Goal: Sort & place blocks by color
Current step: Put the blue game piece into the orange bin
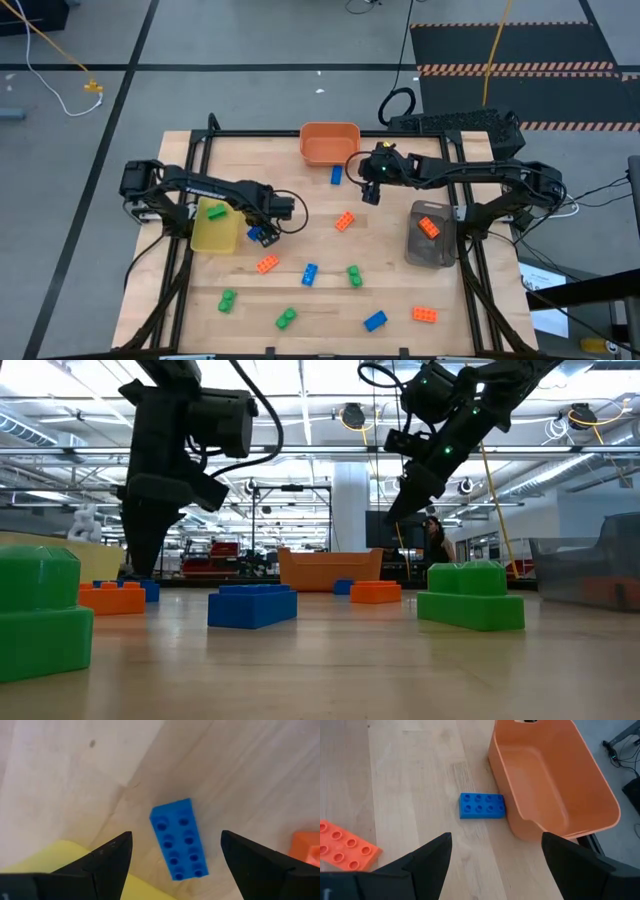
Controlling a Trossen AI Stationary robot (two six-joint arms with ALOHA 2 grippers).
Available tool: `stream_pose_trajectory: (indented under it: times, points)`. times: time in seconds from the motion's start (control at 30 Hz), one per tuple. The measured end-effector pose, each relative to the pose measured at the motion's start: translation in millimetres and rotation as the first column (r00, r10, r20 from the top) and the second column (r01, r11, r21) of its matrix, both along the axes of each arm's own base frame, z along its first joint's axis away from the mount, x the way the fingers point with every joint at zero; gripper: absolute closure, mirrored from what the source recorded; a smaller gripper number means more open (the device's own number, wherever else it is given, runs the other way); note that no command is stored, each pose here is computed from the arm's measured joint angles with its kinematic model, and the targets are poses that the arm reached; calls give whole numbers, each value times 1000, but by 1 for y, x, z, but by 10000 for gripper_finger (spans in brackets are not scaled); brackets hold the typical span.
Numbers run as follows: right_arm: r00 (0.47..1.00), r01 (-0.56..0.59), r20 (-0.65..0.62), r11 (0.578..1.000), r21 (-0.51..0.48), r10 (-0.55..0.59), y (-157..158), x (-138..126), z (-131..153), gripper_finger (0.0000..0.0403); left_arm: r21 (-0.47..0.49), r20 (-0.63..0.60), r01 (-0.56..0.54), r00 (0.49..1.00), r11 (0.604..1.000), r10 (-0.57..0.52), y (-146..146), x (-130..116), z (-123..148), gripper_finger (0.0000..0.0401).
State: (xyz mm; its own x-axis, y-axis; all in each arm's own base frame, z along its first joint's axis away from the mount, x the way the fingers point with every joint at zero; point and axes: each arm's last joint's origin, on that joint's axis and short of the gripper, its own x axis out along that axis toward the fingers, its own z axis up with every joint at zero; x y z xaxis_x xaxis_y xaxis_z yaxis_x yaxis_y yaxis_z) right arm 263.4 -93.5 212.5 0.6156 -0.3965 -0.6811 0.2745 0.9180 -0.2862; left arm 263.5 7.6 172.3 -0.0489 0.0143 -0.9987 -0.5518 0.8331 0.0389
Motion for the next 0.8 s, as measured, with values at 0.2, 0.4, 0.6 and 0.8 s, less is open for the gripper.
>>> stream_pose_trajectory:
  times: [0.2, 0.4, 0.6, 0.8]
  points:
    - [1000, 0, -10, 1000, 3, 0, 0, -1, -1, 101, 6, -3, -36, 999, 999, 36, -3, 0, 0, 95]
    - [1000, 6, -9, 1000, 10, -6, 0, -1, -1, 101, 20, -38, -34, 999, 999, 34, -2, 3, -11, 95]
    - [1000, 12, -25, 1000, 18, -11, 1, -2, -2, 101, 3, -91, 19, 996, 1000, -19, -2, 9, -30, 96]
    - [999, 10, -33, 1000, 15, -9, 1, -3, -2, 101, -15, -61, 93, 994, 996, -93, 0, 14, -34, 155]
